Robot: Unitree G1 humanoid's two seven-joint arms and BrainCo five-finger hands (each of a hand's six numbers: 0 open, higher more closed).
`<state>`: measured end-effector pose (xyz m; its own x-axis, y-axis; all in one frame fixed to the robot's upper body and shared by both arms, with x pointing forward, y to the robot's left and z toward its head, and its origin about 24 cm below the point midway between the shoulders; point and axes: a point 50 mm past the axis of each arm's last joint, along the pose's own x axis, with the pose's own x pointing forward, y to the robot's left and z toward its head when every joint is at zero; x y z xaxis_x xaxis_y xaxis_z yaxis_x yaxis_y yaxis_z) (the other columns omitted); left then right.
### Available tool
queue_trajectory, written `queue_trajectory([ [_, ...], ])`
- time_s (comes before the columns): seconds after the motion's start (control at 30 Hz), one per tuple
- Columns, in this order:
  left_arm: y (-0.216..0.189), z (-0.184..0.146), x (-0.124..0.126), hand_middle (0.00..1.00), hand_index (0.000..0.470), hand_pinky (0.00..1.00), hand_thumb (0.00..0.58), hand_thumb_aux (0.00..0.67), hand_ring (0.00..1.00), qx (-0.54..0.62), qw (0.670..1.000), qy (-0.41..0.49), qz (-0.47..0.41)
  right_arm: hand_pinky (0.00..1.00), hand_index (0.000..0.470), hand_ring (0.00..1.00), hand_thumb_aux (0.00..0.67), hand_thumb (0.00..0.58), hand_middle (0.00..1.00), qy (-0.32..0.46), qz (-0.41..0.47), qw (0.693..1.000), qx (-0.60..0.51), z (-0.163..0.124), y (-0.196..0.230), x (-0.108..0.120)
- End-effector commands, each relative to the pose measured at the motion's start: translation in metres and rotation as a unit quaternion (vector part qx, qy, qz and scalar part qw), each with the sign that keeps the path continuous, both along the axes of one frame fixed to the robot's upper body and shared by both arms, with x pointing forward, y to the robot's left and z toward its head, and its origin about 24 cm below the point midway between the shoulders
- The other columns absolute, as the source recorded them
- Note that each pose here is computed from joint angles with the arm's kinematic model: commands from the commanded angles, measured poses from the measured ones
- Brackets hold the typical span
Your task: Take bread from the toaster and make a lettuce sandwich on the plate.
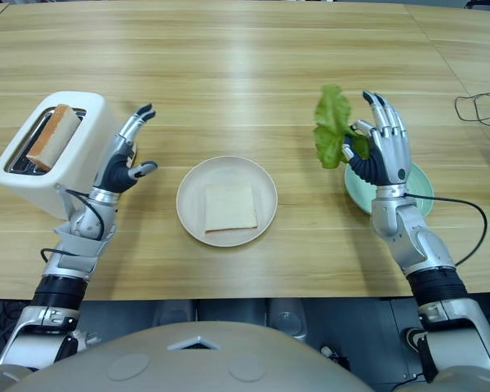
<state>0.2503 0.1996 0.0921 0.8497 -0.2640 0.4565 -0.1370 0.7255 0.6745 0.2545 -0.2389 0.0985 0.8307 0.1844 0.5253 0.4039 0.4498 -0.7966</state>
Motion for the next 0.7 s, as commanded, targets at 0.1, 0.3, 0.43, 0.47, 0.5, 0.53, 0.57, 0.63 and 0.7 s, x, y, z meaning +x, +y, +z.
queue_trajectory([
  [0.1,0.008,0.021,-0.017,0.0,0.0,0.0,0.0,0.0,0.0,-0.005,0.995,-0.09,0.037,0.0,0.46,0.0,0.67,0.58,0.0,0.063,0.177,0.981,0.053,-0.015,0.066,-0.017],
  [0.3,0.022,0.045,-0.033,0.0,0.0,0.0,0.0,0.0,0.0,0.02,0.973,-0.197,0.119,0.0,0.46,0.0,0.67,0.58,0.0,0.146,0.247,0.957,0.035,-0.056,0.104,-0.017],
  [0.43,0.044,0.054,-0.044,0.0,0.0,0.0,0.0,0.0,0.0,0.045,0.944,-0.252,0.21,0.0,0.46,0.0,0.67,0.58,0.0,0.181,0.249,0.951,0.01,-0.079,0.115,-0.003],
  [0.47,0.047,0.056,-0.046,0.0,0.0,0.0,0.0,0.0,0.0,0.051,0.937,-0.261,0.226,0.0,0.46,0.0,0.67,0.58,0.0,0.187,0.247,0.951,0.005,-0.084,0.116,0.0],
  [0.5,0.049,0.057,-0.047,0.0,0.0,0.0,0.0,0.0,0.0,0.055,0.933,-0.266,0.235,0.0,0.46,0.0,0.67,0.58,0.0,0.19,0.245,0.951,0.004,-0.087,0.116,0.001],
  [0.53,0.053,0.058,-0.049,0.0,0.0,0.0,0.0,0.0,0.0,0.065,0.926,-0.27,0.254,0.0,0.46,0.0,0.67,0.58,0.0,0.195,0.244,0.95,-0.004,-0.09,0.116,0.003],
  [0.57,0.056,0.058,-0.05,0.0,0.0,0.0,0.0,0.0,0.0,0.072,0.922,-0.272,0.265,0.0,0.46,0.0,0.67,0.58,0.0,0.197,0.242,0.95,-0.01,-0.093,0.115,0.004],
  [0.63,0.07,0.054,-0.049,0.0,0.0,0.0,0.0,0.0,0.0,0.098,0.909,-0.254,0.317,0.0,0.46,0.0,0.67,0.58,0.0,0.206,0.251,0.945,-0.029,-0.099,0.119,0.003],
  [0.7,0.086,0.048,-0.049,0.0,0.0,0.0,0.0,0.0,0.0,0.122,0.895,-0.221,0.368,0.0,0.46,0.0,0.67,0.58,0.0,0.209,0.268,0.939,-0.045,-0.102,0.123,0.0],
])
